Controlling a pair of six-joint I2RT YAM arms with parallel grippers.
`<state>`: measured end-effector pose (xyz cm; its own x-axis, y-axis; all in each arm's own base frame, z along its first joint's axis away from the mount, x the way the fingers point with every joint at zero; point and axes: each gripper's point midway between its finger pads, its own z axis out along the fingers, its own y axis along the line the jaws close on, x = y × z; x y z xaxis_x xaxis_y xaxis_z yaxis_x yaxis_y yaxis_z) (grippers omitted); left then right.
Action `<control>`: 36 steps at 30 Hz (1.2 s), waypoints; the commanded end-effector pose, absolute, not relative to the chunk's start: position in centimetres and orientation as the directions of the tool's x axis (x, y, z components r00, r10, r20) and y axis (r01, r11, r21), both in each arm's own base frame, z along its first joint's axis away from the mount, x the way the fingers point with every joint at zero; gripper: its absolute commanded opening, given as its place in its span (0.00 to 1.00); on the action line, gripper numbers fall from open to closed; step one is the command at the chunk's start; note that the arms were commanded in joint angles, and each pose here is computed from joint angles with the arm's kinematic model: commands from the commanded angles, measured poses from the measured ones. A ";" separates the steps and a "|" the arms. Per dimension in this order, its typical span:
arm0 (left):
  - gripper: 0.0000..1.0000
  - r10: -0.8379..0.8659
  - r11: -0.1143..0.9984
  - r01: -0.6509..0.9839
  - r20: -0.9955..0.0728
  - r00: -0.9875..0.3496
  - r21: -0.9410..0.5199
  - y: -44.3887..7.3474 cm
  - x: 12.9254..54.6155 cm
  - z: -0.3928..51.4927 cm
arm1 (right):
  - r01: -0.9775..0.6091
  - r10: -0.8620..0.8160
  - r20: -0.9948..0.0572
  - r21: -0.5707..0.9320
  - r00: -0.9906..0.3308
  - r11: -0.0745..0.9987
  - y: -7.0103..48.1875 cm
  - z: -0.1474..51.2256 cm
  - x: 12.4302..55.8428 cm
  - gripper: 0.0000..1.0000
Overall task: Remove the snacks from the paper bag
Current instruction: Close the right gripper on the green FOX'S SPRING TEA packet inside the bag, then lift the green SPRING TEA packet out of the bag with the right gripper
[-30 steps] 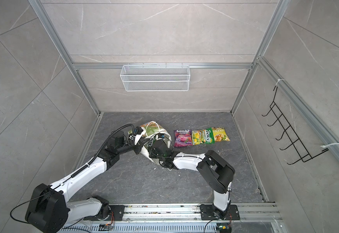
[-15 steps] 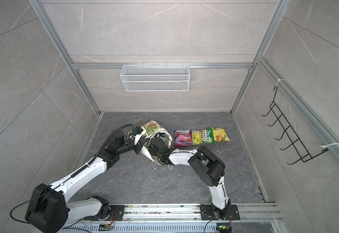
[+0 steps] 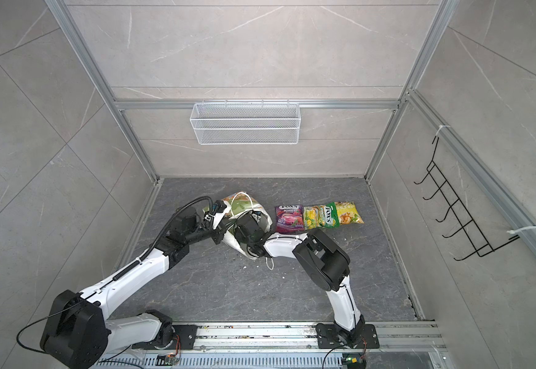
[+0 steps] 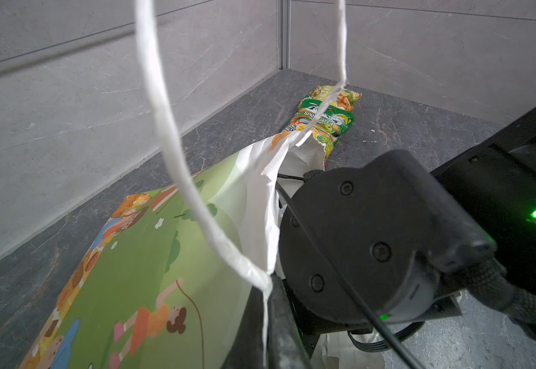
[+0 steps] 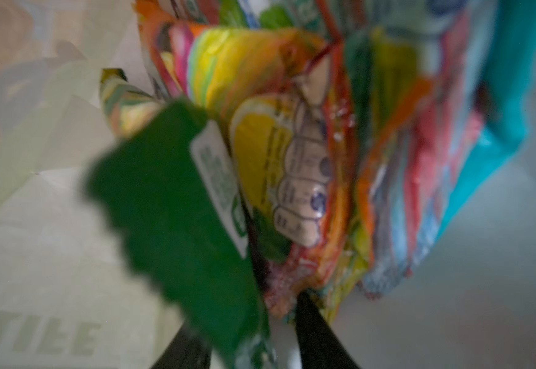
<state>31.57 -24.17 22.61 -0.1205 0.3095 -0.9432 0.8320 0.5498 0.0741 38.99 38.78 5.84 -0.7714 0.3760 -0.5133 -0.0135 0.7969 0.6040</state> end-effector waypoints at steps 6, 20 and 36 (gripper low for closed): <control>0.00 0.251 0.516 0.848 -0.968 -0.017 0.119 -25.3 31.6 25.9 | -0.018 0.396 -0.550 0.599 -0.735 0.800 38.7 6.5 39.7 0.14; 0.00 0.276 0.558 0.818 -0.961 -0.024 0.140 -24.8 32.7 24.6 | -0.093 0.348 -0.601 0.580 -0.720 0.809 35.9 10.2 36.6 0.00; 0.00 0.287 0.575 0.806 -0.957 -0.033 0.144 -24.7 33.2 24.2 | -0.190 0.255 -0.640 0.542 -0.725 0.819 32.5 14.9 32.3 0.00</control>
<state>32.46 -24.59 22.58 -0.0950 0.3050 -0.9476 0.8210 0.5623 0.0986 32.80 33.04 12.65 -0.7488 0.2912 -0.5954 -0.1355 0.8120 0.5677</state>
